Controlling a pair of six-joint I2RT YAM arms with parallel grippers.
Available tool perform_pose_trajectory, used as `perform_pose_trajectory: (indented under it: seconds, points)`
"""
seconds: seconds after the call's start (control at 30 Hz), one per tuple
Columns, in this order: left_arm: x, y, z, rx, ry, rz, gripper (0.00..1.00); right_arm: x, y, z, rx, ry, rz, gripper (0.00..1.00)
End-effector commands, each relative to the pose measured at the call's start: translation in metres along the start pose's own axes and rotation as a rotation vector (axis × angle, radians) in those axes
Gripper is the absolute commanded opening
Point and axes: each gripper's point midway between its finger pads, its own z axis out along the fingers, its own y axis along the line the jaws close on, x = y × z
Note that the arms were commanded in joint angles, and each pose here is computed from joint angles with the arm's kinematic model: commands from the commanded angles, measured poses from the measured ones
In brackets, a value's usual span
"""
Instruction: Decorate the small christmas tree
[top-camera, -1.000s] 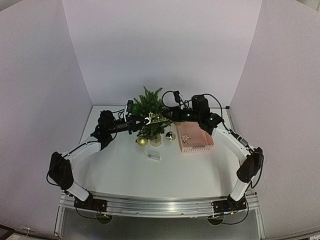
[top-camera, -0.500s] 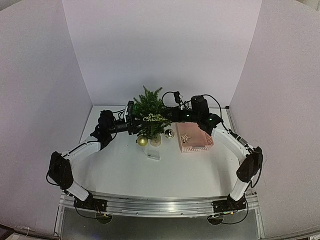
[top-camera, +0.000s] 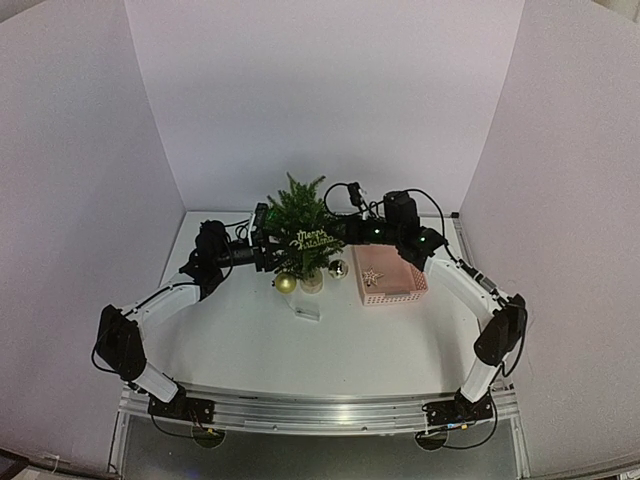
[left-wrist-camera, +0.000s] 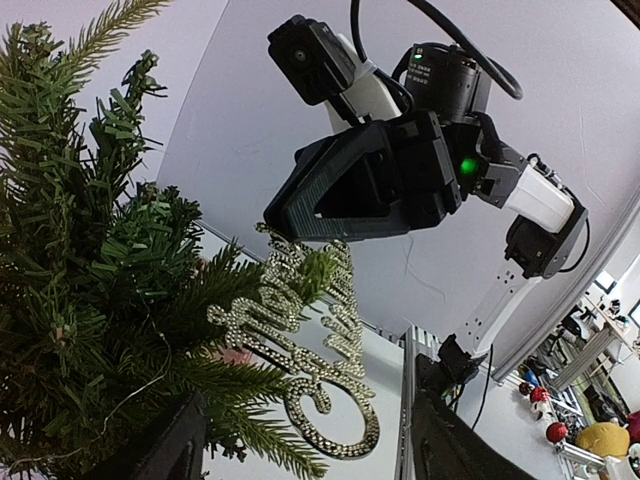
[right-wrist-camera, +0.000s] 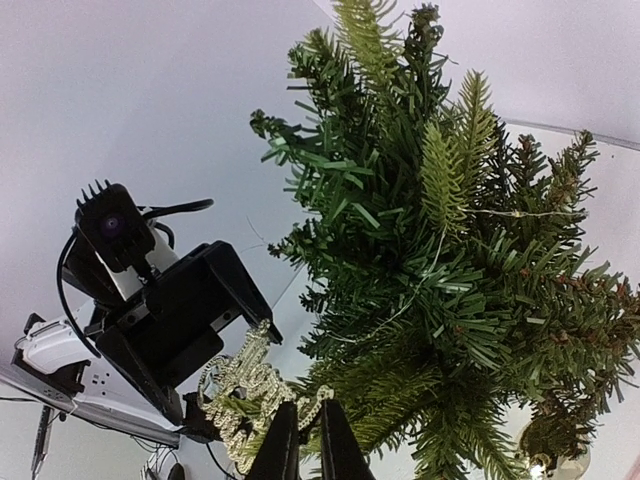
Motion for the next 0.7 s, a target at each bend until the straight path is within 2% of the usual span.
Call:
perform_pose_trajectory:
  seconds: [0.0,0.1,0.37,0.67]
  points:
    - [-0.032,-0.025,-0.009,0.039,-0.045,0.074,0.75,-0.019,0.033,-0.024,-0.057,-0.062,-0.096,0.07]
    - [-0.032,-0.024,-0.007,0.041,-0.041,0.058,0.74,-0.024,0.039,-0.025,-0.075,-0.079,-0.107,0.06]
    - [-0.027,-0.014,-0.003,0.021,-0.027,0.033,0.51,-0.024,0.038,-0.018,-0.121,-0.101,-0.104,0.01]
    - [-0.026,-0.009,-0.001,0.002,-0.016,0.055,0.52,-0.018,0.038,-0.022,-0.129,-0.099,-0.092,0.01]
